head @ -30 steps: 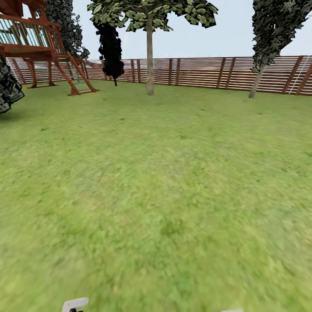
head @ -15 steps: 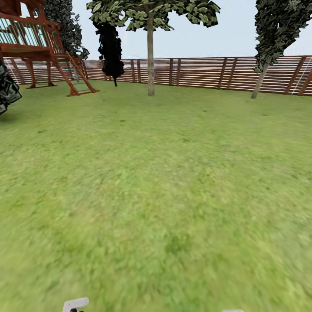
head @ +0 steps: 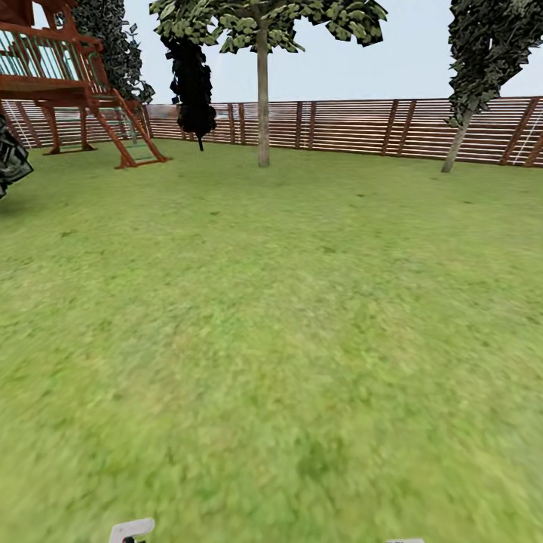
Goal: In the garden, pick up the pesticide atomizer on the floor and spray pesticide onto both trees until each tree trunk is fully covered.
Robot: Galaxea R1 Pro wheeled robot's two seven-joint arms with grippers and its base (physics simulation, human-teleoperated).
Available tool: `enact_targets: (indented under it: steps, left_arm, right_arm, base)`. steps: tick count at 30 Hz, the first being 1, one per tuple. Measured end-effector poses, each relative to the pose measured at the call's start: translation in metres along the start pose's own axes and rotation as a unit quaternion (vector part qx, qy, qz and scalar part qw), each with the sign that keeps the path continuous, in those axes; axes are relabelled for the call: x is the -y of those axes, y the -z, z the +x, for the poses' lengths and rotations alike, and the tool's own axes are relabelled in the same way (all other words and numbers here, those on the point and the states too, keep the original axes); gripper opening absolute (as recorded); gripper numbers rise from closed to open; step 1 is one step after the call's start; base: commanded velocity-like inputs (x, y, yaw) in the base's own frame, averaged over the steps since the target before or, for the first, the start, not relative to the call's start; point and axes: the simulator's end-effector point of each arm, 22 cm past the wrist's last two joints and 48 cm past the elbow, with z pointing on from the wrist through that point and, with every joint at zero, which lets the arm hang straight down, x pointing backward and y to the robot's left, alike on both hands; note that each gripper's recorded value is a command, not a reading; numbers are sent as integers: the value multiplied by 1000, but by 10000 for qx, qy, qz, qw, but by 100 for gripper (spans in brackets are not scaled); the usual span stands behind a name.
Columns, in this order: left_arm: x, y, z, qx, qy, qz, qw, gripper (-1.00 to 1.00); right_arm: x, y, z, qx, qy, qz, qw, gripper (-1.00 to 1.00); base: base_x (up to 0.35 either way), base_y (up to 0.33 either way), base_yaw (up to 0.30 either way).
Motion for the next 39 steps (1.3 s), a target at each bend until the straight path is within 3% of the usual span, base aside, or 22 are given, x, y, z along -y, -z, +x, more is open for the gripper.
enact_targets:
  steps: [3,7,11,39]
  left_arm:
    - [0,0,0,1,0,0,10000,-100]
    - [0,0,0,0,-5,7,10000,-100]
    - [0,0,0,-1,-12,7,10000,-100]
    - [0,0,0,-1,-4,-2,10000,-100]
  right_arm:
    - [4,-1,-3,42,-22,42,10000,100]
    - [12,-14,-64,701,-142,171,9973,100]
    - [15,-16,-83,908,-192,217,9954,100]
    - [19,-16,-76,847,-116,209,9961,100]
  base:
    - [338,90,0]
    - [338,90,0]
    - [338,90,0]
    - [338,90,0]
